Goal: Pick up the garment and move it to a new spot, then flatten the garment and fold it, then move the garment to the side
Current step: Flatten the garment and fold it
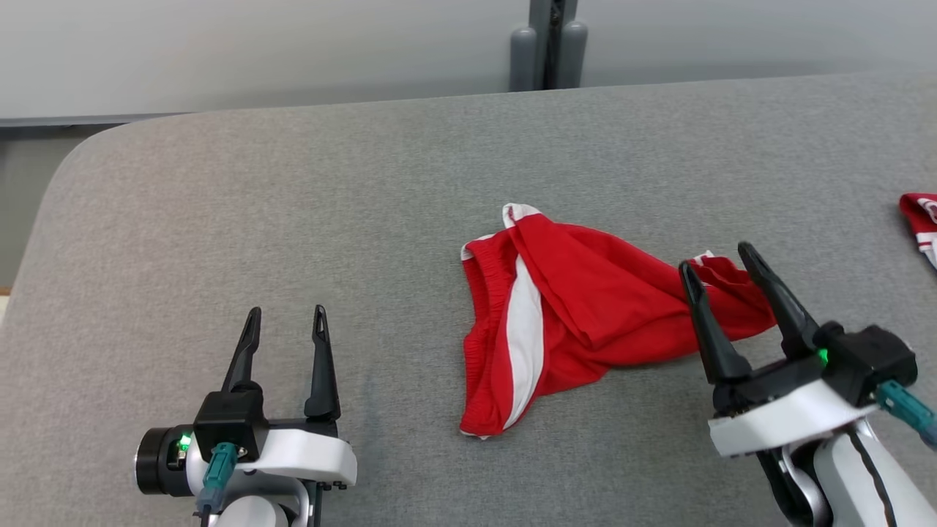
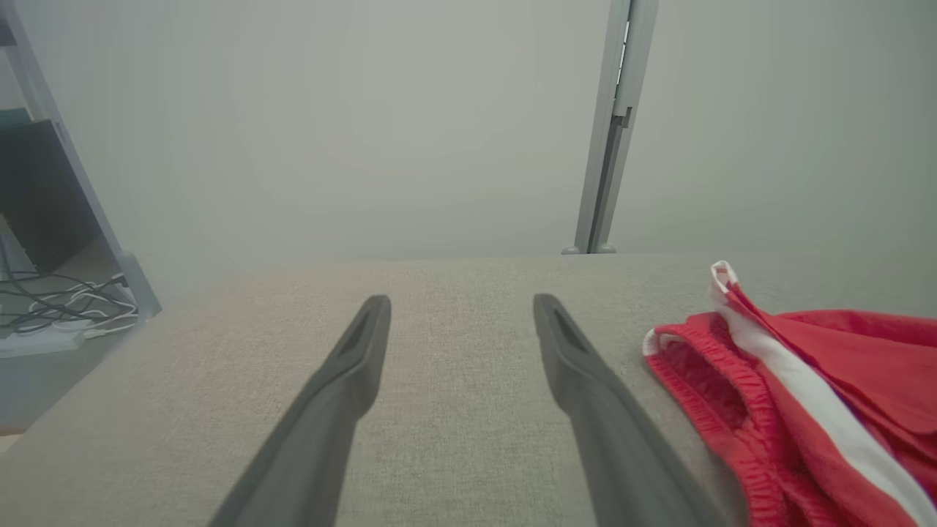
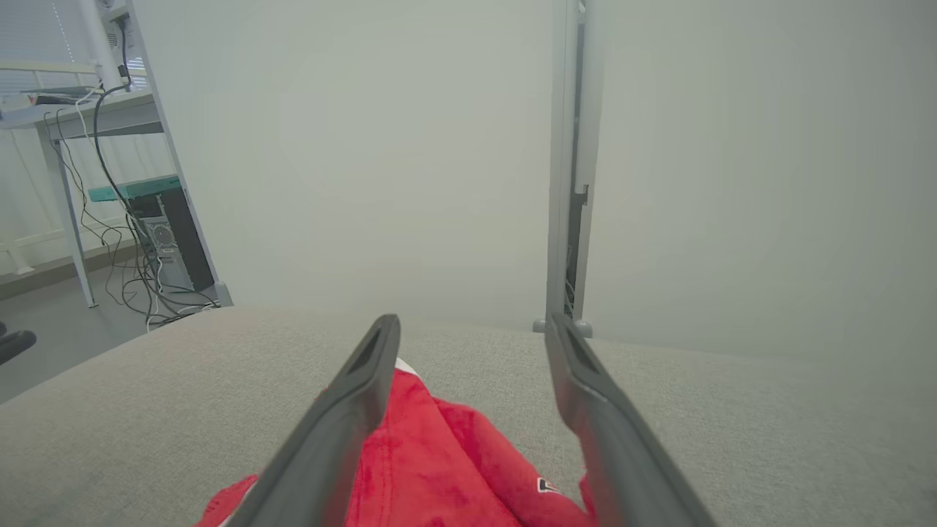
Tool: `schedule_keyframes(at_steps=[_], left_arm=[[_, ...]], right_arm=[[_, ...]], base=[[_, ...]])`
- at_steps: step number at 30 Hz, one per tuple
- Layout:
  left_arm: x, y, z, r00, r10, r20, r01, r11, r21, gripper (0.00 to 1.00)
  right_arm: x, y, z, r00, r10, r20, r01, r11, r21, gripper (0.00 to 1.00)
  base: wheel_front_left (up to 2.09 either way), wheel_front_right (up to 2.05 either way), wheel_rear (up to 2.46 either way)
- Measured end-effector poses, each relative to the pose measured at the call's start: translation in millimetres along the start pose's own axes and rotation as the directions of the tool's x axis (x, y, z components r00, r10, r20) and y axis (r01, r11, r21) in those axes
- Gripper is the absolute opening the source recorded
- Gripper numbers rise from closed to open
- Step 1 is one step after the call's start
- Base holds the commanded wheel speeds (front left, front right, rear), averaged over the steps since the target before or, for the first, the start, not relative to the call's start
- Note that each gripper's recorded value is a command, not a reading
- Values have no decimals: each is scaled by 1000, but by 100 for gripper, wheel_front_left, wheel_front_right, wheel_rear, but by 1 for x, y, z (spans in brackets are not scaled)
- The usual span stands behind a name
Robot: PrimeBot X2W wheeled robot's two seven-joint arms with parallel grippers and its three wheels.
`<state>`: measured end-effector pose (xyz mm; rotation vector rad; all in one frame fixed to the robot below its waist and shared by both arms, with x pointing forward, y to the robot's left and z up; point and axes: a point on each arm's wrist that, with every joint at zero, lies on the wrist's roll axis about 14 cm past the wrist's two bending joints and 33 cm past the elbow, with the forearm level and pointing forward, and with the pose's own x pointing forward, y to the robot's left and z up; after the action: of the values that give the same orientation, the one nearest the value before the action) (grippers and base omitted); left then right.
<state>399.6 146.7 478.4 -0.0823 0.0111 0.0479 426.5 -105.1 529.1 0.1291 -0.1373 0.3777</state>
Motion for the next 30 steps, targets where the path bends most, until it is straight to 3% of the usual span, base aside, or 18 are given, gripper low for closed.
schedule_keyframes(at_steps=[6, 11, 21, 30], left_arm=[[-1, 6, -3, 1000, 14, -7, -14, 1000, 9, 100], [2, 12, -8, 999, 25, -23, -25, 1000, 13, 100], [-2, 17, -15, 996, 65, -55, -67, 997, -38, 100], [-10, 31, -19, 989, 122, -78, -126, 991, -43, 100]], right_arm=[[31, 26, 1, 990, 138, -36, -140, 989, -48, 100], [65, 48, -17, 959, 236, -157, -246, 968, -53, 100], [112, 56, -78, 863, 255, -436, -319, 944, -80, 100], [117, 75, -109, 793, 298, -532, -390, 918, -66, 100]], base=[[0, 0, 0], [0, 0, 0], [0, 0, 0], [0, 0, 0]])
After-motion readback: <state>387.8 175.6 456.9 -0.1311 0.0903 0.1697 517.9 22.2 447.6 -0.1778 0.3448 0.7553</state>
